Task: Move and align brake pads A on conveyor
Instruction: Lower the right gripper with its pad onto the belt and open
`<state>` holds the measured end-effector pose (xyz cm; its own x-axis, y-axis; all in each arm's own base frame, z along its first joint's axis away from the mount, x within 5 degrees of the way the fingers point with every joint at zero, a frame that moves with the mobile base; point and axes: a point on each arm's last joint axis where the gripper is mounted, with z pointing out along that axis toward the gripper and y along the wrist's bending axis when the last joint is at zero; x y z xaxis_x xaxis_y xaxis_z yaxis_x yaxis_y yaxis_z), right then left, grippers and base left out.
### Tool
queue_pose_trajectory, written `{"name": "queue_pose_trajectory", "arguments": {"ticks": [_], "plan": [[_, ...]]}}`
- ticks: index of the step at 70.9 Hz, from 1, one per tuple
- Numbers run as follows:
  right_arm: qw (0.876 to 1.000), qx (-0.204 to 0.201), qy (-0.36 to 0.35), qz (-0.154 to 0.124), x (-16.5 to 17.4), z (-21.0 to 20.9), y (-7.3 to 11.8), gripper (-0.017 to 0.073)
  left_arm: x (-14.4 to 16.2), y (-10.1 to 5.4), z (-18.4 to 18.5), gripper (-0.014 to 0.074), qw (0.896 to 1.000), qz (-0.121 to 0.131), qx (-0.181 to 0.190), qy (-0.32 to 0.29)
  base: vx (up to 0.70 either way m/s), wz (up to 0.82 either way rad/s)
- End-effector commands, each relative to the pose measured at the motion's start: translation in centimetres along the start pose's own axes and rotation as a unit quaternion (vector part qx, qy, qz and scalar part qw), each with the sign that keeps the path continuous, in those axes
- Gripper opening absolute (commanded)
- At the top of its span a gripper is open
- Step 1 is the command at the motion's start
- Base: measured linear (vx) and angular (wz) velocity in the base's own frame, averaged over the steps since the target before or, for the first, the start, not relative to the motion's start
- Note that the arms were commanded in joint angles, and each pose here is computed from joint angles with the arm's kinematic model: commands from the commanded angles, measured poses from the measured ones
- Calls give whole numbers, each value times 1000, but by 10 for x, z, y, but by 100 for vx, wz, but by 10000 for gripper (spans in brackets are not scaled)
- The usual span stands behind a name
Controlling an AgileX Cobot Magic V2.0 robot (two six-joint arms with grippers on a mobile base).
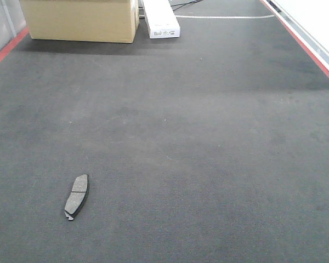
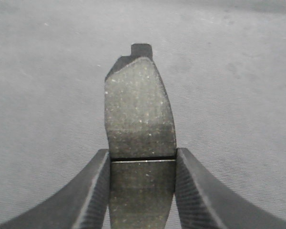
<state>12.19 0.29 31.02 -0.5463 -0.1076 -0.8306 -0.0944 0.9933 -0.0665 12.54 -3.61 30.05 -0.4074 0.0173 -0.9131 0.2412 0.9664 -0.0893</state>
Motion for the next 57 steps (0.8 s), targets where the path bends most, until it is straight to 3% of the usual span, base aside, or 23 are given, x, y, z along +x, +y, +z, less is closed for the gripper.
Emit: {"name": "queue_pose_trajectory", "arguments": {"ticks": [1, 15, 23, 29, 37, 50, 57], "plan": [[998, -6, -55, 22, -25, 2, -1, 209, -15, -2, -5, -8, 999, 0, 7, -52, 0, 0], [998, -42, 9, 53, -54, 43, -1, 215, -15, -2, -5, -8, 999, 0, 7, -52, 0, 0], [995, -72, 38, 50, -69, 71, 7, 218, -15, -2, -5, -8, 999, 0, 7, -52, 0, 0], [991, -107, 59, 45, -78, 92, 26, 218, -15, -2, -5, -8, 999, 0, 7, -52, 0, 0], [982, -140, 113, 64, -82, 118, 53, 218, -15, -2, -5, -8, 999, 0, 7, -52, 0, 0], [965, -114, 212, 108, -73, 166, 71, 221, -15, -2, -5, -8, 999, 0, 7, -52, 0, 0], [958, -97, 246, 114, -65, 191, 73, 223, -15, -2, -5, -8, 999, 0, 7, -52, 0, 0]]}}
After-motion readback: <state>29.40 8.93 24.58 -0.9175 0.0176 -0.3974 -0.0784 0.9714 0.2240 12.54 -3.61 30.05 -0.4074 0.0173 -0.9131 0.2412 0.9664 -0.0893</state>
